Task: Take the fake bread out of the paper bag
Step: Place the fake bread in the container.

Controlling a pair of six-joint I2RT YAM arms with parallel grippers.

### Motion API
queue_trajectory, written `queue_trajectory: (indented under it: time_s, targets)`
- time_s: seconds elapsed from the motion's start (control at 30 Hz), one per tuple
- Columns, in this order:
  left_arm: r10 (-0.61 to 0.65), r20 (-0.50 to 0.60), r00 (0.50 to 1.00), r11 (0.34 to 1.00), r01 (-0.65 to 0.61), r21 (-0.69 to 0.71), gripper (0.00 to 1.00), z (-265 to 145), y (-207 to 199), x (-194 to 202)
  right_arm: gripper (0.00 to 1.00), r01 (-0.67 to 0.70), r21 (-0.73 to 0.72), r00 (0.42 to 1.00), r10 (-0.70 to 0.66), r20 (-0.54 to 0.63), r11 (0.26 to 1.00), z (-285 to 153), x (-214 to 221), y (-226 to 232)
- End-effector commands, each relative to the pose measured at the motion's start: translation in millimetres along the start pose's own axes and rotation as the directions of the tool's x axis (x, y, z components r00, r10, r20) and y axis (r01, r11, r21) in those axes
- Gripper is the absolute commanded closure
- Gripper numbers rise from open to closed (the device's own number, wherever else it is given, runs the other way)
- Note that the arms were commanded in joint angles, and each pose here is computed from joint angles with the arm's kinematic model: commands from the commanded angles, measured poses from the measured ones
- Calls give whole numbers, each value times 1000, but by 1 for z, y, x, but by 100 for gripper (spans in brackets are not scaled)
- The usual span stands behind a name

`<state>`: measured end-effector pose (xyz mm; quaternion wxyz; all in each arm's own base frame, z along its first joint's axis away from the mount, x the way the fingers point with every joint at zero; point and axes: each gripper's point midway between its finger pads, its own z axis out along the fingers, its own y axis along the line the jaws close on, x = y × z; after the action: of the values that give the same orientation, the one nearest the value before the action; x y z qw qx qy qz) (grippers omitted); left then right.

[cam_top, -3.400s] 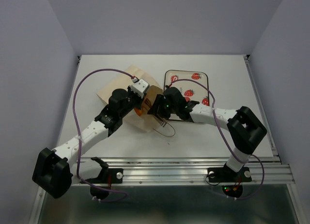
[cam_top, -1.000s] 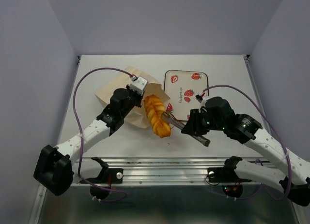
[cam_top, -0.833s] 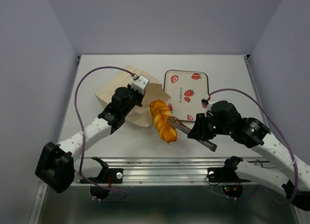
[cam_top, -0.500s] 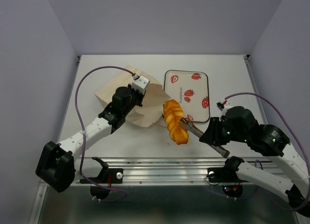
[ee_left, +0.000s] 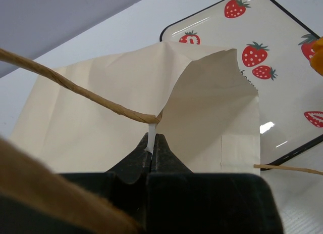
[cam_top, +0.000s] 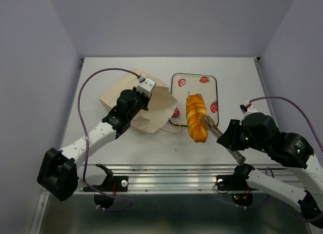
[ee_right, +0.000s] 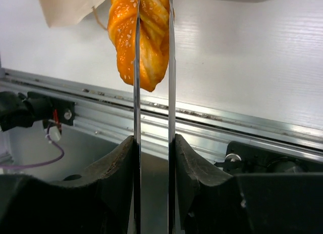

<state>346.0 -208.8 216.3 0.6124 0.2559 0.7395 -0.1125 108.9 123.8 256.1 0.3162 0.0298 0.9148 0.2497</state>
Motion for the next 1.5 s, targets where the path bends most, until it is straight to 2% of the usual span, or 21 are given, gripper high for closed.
queue_trajectory:
  time_s: [0.0,0.1,0.2,0.3,0.43,0.57,0.77,0.8,0.83,1.03,1.17,1.3,1.33,1.47]
  targets:
    - [-4,107,994,1000,7,-26,100,-9,7,-39,99,-1,14,985,-1,172,1000,5,-43,11]
    - [-5,112,994,999,9,-35,100,-10,9,-40,99,8,92,967,-32,253,996,15,-68,9]
    - [-14,110,994,1000,16,-18,100,-10,6,-37,99,29,149,957,-71,282,988,30,-80,7]
    - [-12,108,994,1000,13,-10,100,-10,4,-35,99,62,157,940,-111,322,986,50,-97,19]
    - [-6,111,994,1000,8,-18,100,-10,5,-36,99,53,176,882,-128,453,983,42,-137,32]
    - [-3,112,994,1000,4,-13,100,-11,5,-35,99,99,190,858,-180,482,977,38,-155,44]
    - [-2,120,993,1000,3,-10,100,-12,4,-38,99,151,211,869,-231,437,966,71,-170,48]
    - [-2,122,993,1000,3,-10,100,-13,4,-38,99,122,232,873,-215,437,965,76,-182,34]
    - [0,121,993,1000,2,-13,100,-13,5,-37,99,146,171,895,-204,398,974,91,-183,38]
    - [-2,143,990,999,7,-35,100,-21,9,-42,100,161,123,918,-194,346,979,117,-204,0]
    - [5,157,988,999,3,-51,100,-26,13,-44,99,158,77,939,-174,297,984,130,-198,-19]
    - [7,166,986,999,1,-53,100,-28,14,-46,99,81,64,964,-94,249,995,141,-184,-58]
    - [9,165,986,999,0,-53,100,-28,14,-46,99,81,26,968,-85,237,996,143,-179,-57]
    - [14,158,987,998,-5,-55,100,-26,14,-44,99,46,17,980,-49,193,999,152,-150,-75]
